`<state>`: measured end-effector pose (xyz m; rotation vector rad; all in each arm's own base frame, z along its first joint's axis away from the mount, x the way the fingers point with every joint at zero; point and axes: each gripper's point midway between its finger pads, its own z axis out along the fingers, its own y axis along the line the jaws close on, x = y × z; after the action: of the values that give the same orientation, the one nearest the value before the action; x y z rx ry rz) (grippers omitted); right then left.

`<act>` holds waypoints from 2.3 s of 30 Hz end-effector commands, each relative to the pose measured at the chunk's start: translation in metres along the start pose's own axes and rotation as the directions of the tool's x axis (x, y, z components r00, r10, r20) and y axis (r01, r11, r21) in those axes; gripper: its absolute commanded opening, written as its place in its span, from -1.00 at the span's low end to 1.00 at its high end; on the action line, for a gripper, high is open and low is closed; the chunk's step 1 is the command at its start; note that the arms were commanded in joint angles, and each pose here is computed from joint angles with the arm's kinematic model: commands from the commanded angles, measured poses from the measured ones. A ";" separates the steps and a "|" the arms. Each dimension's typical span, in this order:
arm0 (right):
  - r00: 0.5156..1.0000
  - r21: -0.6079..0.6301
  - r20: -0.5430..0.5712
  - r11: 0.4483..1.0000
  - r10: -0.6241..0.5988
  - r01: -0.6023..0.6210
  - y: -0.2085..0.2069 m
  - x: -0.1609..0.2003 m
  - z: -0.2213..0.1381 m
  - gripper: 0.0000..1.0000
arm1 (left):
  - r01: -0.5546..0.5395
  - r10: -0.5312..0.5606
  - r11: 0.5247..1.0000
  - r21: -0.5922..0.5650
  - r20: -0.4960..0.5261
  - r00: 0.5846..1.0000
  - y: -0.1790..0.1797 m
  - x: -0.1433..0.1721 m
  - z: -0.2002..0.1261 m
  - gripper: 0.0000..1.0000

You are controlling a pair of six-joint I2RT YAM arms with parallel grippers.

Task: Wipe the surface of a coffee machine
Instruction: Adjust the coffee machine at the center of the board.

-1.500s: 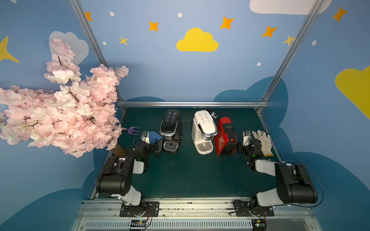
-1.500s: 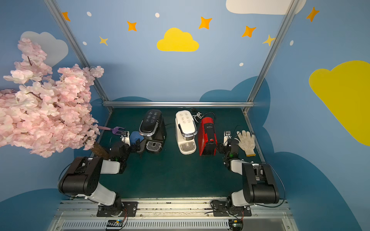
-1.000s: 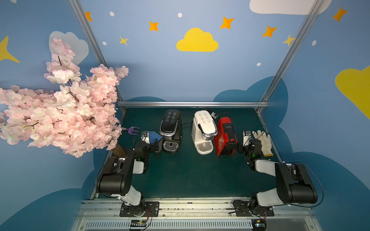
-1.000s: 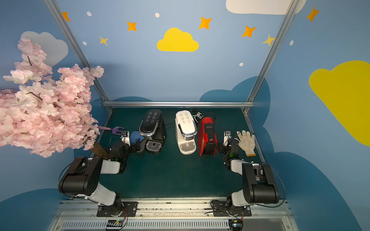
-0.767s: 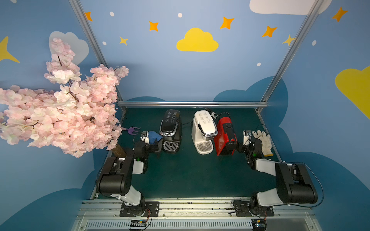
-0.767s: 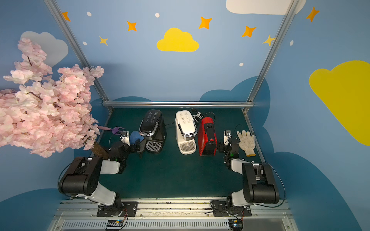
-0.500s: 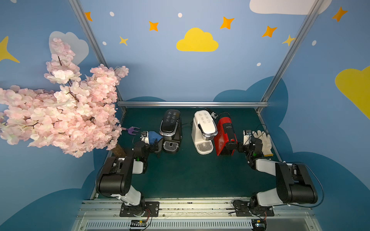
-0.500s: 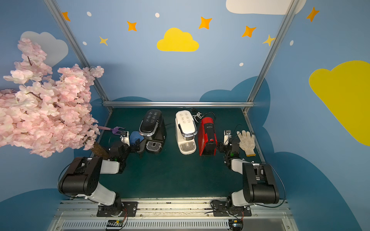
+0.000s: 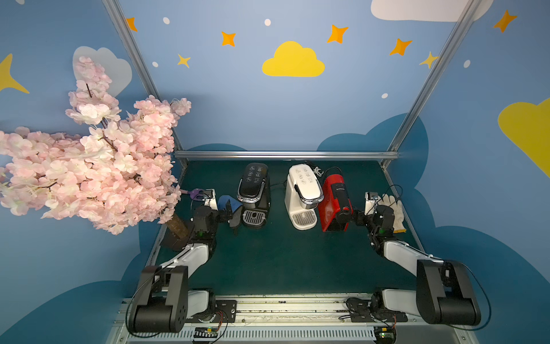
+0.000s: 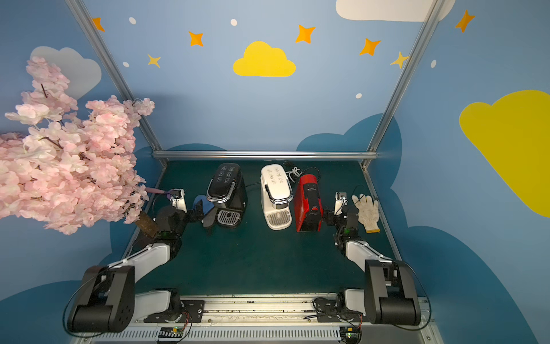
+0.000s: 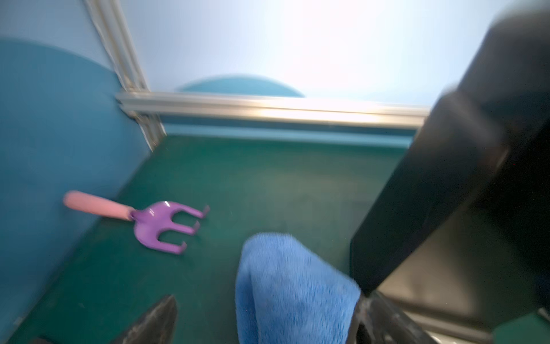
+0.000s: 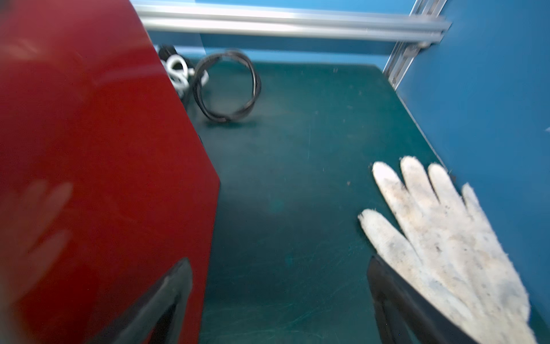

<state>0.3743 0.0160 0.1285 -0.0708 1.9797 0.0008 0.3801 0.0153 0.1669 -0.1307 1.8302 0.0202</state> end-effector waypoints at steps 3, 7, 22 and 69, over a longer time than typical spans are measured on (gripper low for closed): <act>0.978 0.101 -0.124 0.983 0.167 -0.156 -0.015 0.005 -0.015 0.84 | 0.132 -0.154 0.975 -0.182 -0.117 0.981 0.031 0.028 -0.022 1.00; 0.939 0.216 -0.148 0.936 0.311 -0.276 -0.033 0.005 -0.028 0.95 | 0.211 -0.229 0.967 -0.140 -0.129 0.965 0.027 0.027 -0.034 1.00; 0.878 0.011 -0.249 0.907 0.409 -0.420 0.006 -0.018 -0.040 0.92 | 0.451 -0.410 0.892 0.020 -0.382 0.828 -0.023 0.049 -0.085 1.00; 0.797 -0.243 -0.421 0.792 0.434 -0.560 0.072 0.057 -0.100 0.68 | 0.530 -0.281 0.838 0.133 -0.727 0.627 -0.117 0.139 -0.133 0.87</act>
<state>0.2403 0.0763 0.0979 0.2981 2.3708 0.7315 0.2186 -0.1192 0.0660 -0.3713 2.5244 -0.7565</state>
